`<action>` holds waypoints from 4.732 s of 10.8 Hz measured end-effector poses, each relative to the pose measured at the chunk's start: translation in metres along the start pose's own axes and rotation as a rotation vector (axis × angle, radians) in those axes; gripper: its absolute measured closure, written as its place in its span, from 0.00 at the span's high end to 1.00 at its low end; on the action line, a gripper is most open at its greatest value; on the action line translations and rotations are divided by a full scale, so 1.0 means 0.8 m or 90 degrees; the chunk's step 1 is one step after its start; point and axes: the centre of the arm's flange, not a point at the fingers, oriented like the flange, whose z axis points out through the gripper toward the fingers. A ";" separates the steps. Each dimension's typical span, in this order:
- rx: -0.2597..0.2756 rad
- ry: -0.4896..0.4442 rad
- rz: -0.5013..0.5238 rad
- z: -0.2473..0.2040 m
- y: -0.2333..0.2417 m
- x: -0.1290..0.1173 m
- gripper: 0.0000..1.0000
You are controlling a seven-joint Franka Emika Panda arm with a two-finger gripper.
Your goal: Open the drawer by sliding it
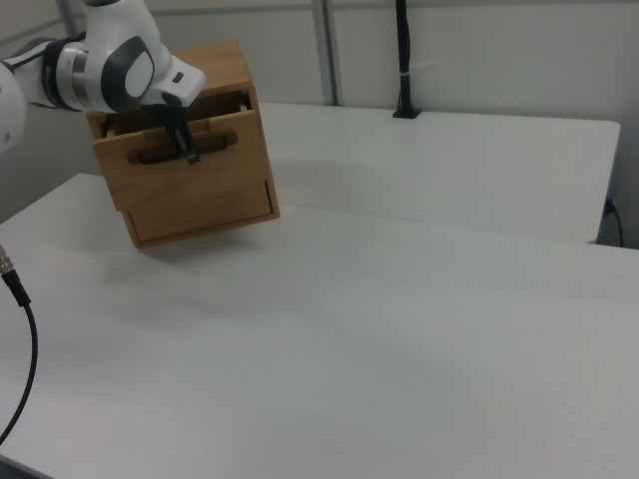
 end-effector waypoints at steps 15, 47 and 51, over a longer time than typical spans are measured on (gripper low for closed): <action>-0.138 -0.103 -0.083 -0.036 0.091 0.039 0.13; -0.228 -0.147 -0.513 -0.177 0.173 0.057 1.00; -0.226 -0.148 -0.510 -0.174 0.166 0.050 1.00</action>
